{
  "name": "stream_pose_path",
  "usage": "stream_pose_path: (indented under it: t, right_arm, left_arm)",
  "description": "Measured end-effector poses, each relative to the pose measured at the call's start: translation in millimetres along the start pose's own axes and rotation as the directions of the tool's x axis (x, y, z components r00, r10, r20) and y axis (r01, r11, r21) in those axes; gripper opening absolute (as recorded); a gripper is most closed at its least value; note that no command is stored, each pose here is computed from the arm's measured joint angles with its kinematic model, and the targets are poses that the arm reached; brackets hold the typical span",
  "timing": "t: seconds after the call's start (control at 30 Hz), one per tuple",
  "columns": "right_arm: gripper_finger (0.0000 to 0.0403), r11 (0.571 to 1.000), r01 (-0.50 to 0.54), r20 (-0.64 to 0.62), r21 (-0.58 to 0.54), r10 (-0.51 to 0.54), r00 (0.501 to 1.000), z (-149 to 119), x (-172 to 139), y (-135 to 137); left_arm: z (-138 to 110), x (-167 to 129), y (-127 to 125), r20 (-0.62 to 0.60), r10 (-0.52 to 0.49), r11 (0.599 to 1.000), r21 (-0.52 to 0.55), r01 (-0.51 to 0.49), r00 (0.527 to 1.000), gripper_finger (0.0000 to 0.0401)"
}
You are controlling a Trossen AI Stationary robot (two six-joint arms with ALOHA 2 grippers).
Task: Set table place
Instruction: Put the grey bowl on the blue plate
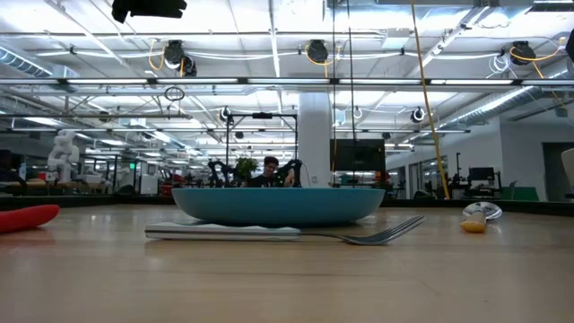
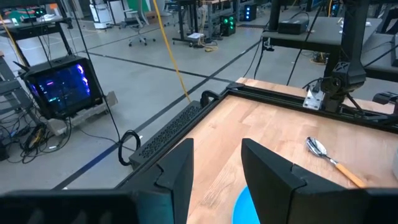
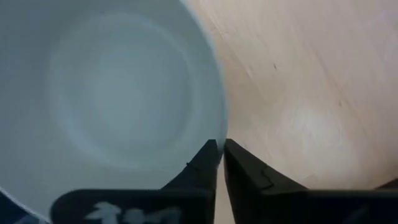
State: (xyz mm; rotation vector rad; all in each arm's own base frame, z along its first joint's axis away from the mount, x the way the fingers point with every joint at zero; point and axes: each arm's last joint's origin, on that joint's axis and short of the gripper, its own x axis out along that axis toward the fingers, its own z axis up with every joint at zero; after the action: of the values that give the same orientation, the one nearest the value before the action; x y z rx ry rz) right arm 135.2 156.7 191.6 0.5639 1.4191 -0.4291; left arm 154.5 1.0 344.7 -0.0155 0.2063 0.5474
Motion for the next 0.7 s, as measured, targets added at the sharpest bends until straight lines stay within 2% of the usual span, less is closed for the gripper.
stream_pose_path:
  t: [0.7]
  right_arm:
    - [0.0001, 0.998, 0.061, 0.022, 0.016, -0.062, 0.998, 0.5, -0.2, -5.9]
  left_arm:
    - [-0.1, 0.0, 0.1, -0.001, 0.0, 1.0, 0.001, 0.0, 1.0, 0.0141]
